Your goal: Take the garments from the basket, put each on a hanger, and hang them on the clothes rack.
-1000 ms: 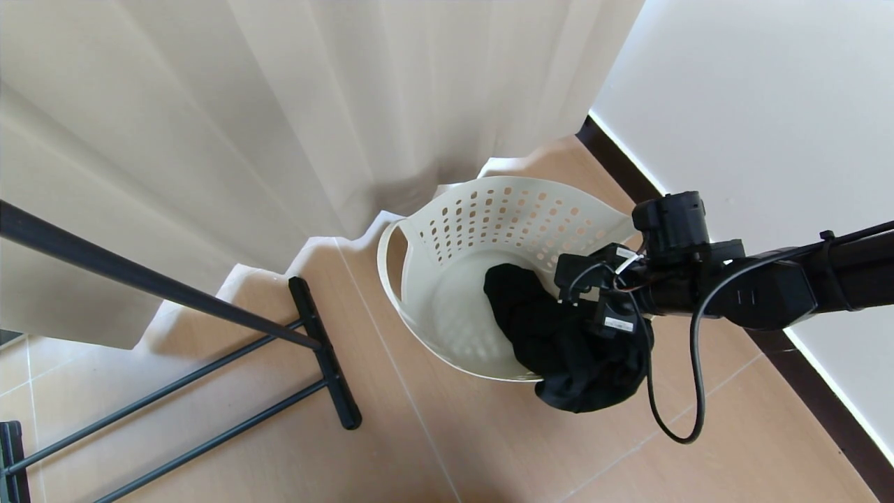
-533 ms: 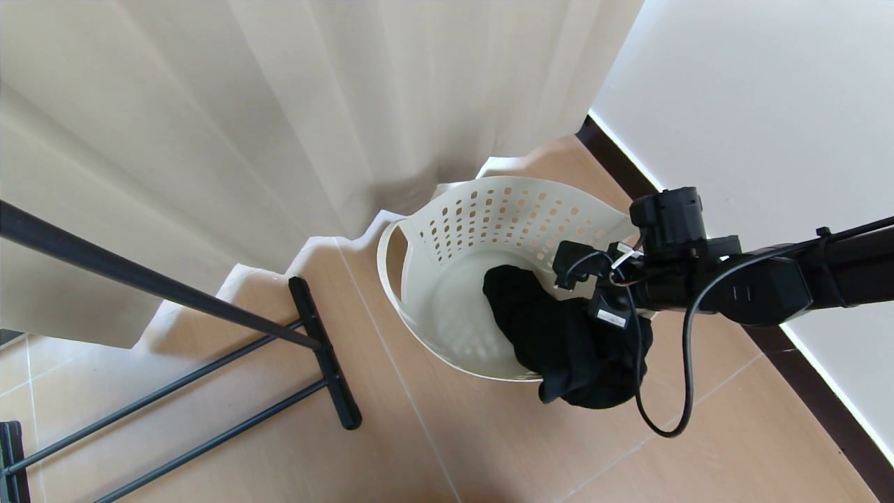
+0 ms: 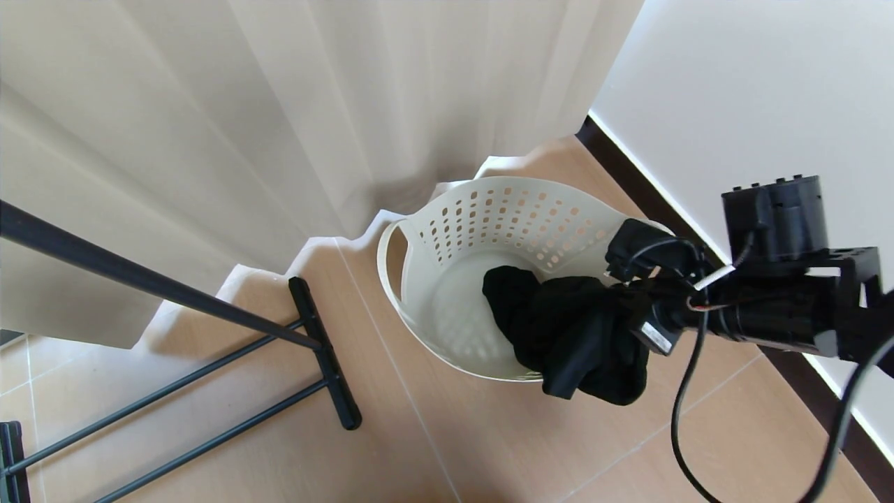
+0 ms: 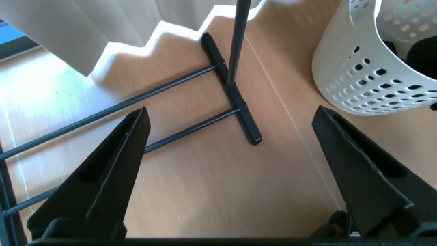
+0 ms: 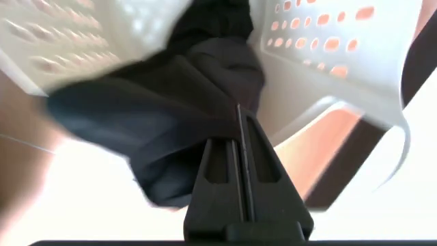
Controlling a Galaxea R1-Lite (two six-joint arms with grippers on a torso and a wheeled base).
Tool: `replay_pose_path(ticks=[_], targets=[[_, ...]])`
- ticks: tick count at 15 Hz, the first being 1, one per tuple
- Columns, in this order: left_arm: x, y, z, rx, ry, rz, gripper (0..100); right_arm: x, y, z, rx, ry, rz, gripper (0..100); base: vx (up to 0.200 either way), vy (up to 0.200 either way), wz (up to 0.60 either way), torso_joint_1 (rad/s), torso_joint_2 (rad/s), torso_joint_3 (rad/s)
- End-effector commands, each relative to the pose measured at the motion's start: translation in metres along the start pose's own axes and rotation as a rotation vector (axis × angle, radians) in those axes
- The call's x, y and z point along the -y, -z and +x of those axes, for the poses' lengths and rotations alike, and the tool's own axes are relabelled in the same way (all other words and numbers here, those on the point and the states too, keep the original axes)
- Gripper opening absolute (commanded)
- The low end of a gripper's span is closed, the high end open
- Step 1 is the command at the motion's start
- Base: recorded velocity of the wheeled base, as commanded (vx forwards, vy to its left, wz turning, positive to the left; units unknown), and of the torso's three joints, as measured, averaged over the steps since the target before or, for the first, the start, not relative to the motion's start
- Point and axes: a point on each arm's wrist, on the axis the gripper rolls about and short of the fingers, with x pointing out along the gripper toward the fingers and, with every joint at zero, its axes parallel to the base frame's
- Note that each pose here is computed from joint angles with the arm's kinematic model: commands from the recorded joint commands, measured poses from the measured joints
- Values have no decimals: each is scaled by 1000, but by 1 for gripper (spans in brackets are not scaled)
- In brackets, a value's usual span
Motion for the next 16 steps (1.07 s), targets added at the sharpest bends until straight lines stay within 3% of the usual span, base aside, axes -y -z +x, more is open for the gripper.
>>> replay_pose_path(ticks=[1, 5, 10, 16], targets=[[0, 0, 0, 1, 0, 0, 100, -24, 8, -71, 130, -32, 119, 0, 0, 0, 0, 0, 0, 0], [0, 0, 0, 1, 0, -2, 100, -49, 34, -123, 235, -109, 246, 0, 0, 0, 0, 0, 0, 0], [0, 0, 0, 1, 1, -2, 100, -48, 44, -143, 291, -90, 259, 0, 0, 0, 0, 0, 0, 0], [0, 0, 0, 1, 1, -2, 100, -46, 45, -139, 271, -75, 267, 0, 0, 0, 0, -2, 5, 156]])
